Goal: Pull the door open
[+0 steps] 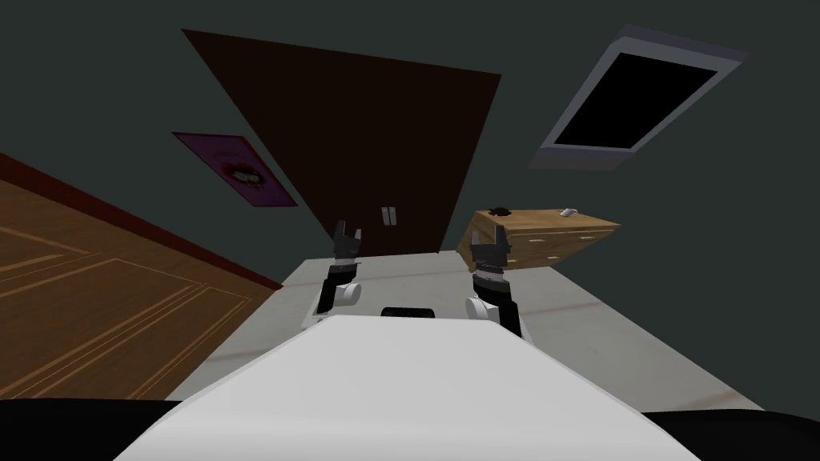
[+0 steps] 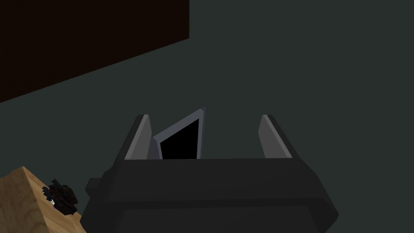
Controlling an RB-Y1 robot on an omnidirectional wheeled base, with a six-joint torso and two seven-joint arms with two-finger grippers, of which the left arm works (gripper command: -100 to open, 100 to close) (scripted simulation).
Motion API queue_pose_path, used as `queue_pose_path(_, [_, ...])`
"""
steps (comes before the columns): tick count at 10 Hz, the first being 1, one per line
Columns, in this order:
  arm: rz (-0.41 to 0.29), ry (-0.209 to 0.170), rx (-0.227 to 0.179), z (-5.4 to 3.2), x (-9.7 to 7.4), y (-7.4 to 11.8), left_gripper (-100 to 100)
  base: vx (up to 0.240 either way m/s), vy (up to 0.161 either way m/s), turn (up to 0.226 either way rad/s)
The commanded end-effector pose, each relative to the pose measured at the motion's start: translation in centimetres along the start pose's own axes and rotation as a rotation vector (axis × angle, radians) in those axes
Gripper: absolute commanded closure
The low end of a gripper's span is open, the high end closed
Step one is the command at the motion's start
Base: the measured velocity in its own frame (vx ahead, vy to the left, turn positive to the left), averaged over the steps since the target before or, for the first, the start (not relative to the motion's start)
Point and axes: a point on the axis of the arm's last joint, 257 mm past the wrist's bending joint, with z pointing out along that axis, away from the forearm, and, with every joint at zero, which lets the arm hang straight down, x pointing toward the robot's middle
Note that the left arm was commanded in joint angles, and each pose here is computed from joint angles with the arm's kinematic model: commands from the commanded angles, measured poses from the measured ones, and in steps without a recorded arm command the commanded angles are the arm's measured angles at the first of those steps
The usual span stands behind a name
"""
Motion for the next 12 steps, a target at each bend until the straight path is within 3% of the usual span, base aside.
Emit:
queue_pose_path(1, [0.009,-0.001,-0.027,-0.03,-0.4,1.2,-100,0.110,0.006,-0.014])
queue_pose_path(12, [0.067,-0.020,-0.204,-0.86,-3.3,9.9,-100,0.099,0.006,-0.011])
